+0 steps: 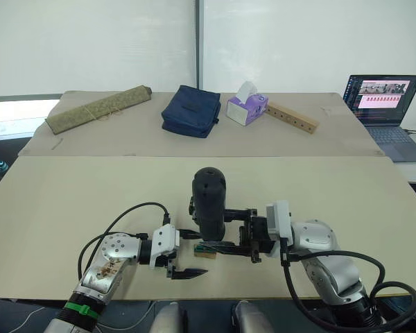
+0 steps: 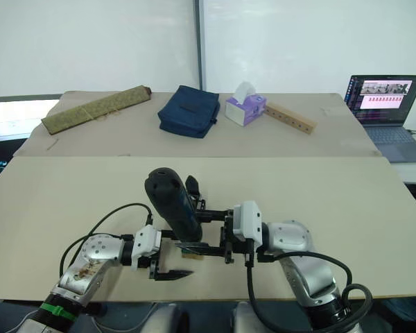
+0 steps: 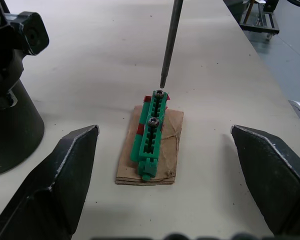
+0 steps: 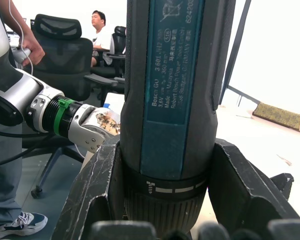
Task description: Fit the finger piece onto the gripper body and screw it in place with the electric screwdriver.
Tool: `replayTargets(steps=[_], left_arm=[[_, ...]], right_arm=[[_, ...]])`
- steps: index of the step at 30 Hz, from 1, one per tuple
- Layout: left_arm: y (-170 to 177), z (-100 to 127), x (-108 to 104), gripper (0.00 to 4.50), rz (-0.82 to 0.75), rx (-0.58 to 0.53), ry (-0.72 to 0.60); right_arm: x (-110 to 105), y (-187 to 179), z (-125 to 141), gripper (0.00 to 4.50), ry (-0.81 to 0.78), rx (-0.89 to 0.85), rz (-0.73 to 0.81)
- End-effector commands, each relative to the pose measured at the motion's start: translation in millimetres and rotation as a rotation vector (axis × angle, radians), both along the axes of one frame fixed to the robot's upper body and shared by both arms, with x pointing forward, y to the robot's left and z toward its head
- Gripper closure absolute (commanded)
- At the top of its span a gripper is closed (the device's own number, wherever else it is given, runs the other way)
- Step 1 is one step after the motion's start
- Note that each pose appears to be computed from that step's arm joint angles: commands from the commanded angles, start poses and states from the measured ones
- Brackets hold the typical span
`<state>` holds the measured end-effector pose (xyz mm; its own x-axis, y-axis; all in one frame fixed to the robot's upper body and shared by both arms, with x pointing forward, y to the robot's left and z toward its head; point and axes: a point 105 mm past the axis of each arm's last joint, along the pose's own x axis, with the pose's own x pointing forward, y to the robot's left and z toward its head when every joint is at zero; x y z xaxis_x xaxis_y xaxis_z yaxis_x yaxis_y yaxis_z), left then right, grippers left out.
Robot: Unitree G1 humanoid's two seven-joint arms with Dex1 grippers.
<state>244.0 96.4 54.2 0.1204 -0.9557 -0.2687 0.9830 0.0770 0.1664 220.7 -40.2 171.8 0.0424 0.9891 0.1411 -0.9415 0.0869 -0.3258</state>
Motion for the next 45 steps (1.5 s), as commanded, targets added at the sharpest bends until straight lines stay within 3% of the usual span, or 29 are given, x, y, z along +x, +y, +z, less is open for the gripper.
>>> replayTargets(steps=[1,12,45], left_arm=[[-3,-15,-8,0.00,-0.012,0.010,0.046],[2,-25,-10,0.00,-0.004,0.012,0.050],[0,-25,-12,0.00,0.004,-0.019,0.063]], right_arm=[[-5,0,13,2.60,-0.060,0.038,0.016],[-3,1,12,2.60,-0.060,0.038,0.013],[0,5,11,2.60,-0.057,0.028,0.028]])
